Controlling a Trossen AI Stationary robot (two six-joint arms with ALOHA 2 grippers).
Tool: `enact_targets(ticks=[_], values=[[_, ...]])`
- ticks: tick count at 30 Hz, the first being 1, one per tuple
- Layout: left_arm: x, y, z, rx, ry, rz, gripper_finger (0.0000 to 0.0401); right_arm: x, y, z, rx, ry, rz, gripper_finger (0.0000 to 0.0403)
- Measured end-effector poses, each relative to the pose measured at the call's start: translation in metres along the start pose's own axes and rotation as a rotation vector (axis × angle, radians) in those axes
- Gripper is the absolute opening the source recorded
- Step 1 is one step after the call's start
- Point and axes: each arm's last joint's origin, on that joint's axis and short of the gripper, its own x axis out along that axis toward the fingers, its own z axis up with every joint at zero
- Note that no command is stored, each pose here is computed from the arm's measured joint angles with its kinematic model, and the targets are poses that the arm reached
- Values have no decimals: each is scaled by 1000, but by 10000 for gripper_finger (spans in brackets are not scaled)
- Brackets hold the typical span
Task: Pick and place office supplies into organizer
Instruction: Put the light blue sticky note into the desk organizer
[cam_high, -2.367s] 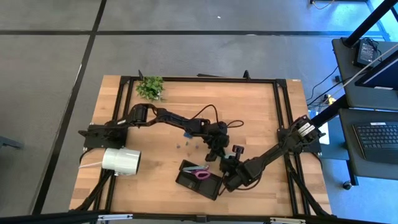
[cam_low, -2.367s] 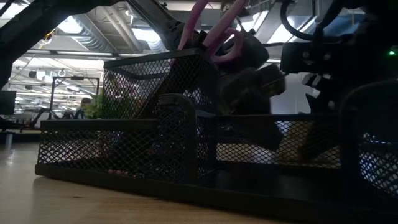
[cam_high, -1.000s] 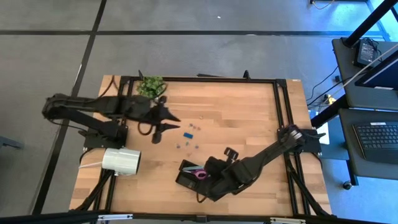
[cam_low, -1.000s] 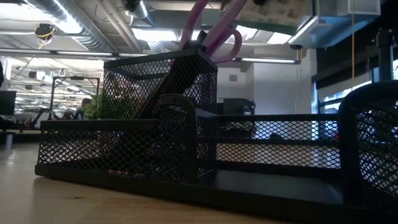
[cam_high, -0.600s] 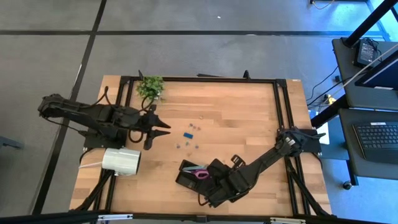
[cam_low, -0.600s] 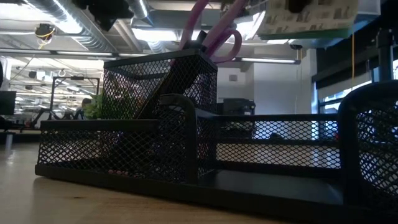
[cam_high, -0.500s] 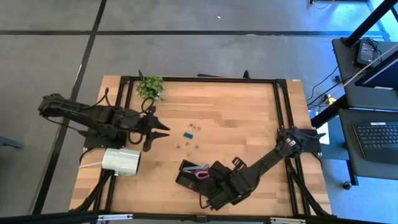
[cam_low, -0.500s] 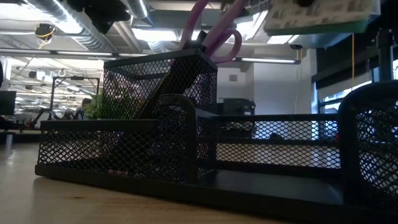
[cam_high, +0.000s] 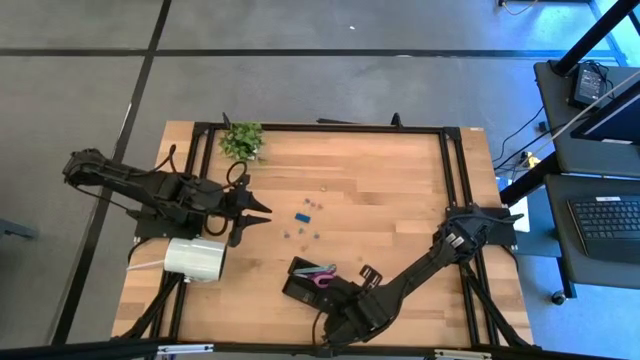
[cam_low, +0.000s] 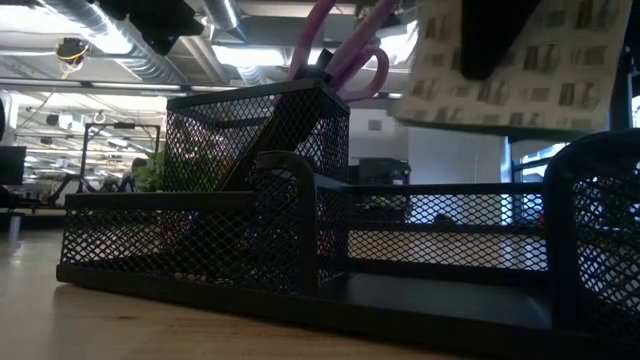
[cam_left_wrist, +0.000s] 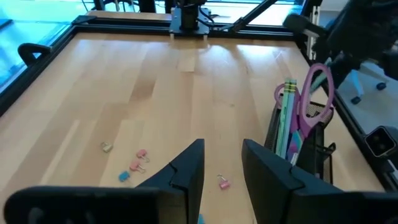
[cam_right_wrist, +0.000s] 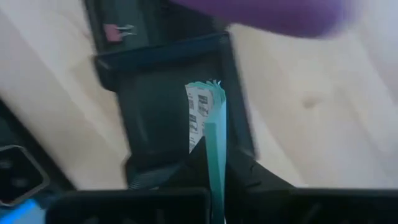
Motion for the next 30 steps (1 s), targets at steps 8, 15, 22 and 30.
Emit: enact_targets(ticks=[8, 15, 22, 30], values=[[0, 0, 0, -3, 0, 3, 102, 4, 3, 4, 0, -29, 21, 8], [0, 0, 0, -10, 1, 3, 102, 30, 15, 10, -55, -15, 47, 8], [0, 0, 0, -10, 3, 4, 102, 40, 12, 7, -95, 22, -9, 8], [0, 1, 0, -17, -3, 29, 102, 53, 8, 11, -165, 50, -72, 8]])
